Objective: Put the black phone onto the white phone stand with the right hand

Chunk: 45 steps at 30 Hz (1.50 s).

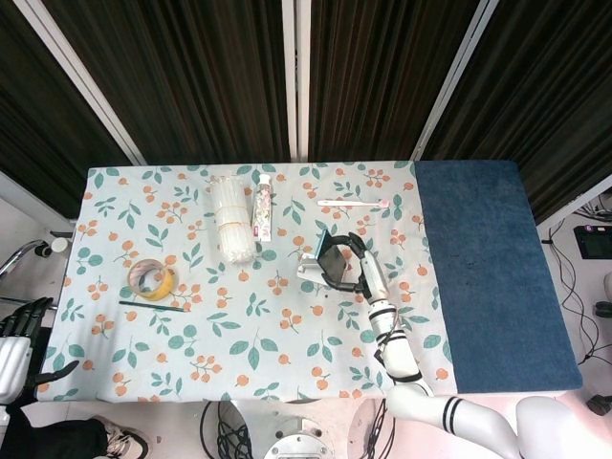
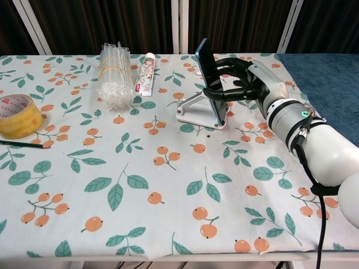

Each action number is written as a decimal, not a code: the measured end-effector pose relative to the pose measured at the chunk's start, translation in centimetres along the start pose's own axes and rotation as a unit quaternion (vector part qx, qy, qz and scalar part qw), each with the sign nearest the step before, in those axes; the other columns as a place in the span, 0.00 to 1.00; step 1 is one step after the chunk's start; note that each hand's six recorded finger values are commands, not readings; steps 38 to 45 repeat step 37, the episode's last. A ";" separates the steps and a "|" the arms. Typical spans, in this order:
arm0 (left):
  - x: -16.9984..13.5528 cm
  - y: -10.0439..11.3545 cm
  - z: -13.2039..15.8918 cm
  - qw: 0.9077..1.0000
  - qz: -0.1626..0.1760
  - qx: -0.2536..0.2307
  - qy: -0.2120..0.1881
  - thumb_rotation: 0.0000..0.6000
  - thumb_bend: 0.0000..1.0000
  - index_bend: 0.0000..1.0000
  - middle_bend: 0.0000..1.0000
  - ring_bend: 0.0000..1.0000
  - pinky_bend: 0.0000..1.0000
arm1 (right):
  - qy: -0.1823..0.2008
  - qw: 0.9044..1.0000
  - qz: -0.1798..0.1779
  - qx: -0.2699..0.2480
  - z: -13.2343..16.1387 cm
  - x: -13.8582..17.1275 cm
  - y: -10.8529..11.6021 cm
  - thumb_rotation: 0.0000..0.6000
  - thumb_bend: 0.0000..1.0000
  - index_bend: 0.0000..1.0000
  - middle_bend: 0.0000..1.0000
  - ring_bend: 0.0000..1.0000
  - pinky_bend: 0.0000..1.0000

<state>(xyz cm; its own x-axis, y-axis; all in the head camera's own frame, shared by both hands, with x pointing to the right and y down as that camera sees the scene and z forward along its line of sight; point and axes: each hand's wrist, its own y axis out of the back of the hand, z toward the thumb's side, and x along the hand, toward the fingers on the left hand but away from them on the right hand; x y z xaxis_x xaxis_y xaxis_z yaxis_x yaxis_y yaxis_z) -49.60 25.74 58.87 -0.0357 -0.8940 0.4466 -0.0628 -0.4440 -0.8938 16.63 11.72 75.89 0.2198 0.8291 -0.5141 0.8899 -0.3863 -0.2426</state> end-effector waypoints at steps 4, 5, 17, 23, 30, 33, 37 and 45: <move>0.0 0.0 0.0 1.000 0.000 0.000 0.000 0.74 0.02 0.06 0.09 0.10 0.19 | 0.000 1.000 0.022 0.005 -0.2 0.2 -0.1 1.00 0.00 0.00 0.00 0.00 0.00; 0.0 0.0 0.0 1.000 0.000 0.000 0.000 0.74 0.02 0.06 0.09 0.10 0.19 | 0.001 1.000 0.024 0.005 -0.3 0.3 -0.1 1.00 0.00 0.00 0.00 0.00 0.00; -0.1 0.2 0.3 1.000 0.003 0.003 -0.002 0.74 0.02 0.06 0.09 0.10 0.19 | 0.072 0.992 -0.001 0.101 1.4 2.3 4.3 1.00 0.00 0.00 0.00 0.00 0.00; -0.1 0.7 0.4 1.000 0.011 0.006 0.001 0.74 0.02 0.06 0.09 0.10 0.19 | 0.082 0.943 -0.046 0.318 0.9 5.6 11.3 1.00 0.02 0.00 0.00 0.00 0.00; 0.5 0.8 0.9 1.000 0.023 0.006 -0.001 0.73 0.03 0.06 0.09 0.10 0.19 | -0.033 0.821 -0.133 0.555 -0.6 15.2 21.8 1.00 0.04 0.00 0.00 0.00 0.00; 0.8 0.8 1.2 1.000 0.023 0.007 -0.004 0.73 0.03 0.05 0.09 0.10 0.19 | -0.079 0.785 -0.145 0.597 -0.8 19.0 24.2 1.00 0.05 0.00 0.00 0.00 0.00; 1.0 0.9 1.6 1.000 0.024 0.008 -0.009 0.74 0.03 0.06 0.09 0.10 0.19 | -0.116 0.780 -0.161 0.593 -2.0 23.0 25.4 1.00 0.05 0.00 0.00 0.00 0.00; 1.0 0.9 1.6 1.000 0.024 0.008 -0.009 0.74 0.03 0.06 0.09 0.10 0.19 | -0.116 0.780 -0.161 0.593 -2.0 23.0 25.4 1.00 0.05 0.00 0.00 0.00 0.00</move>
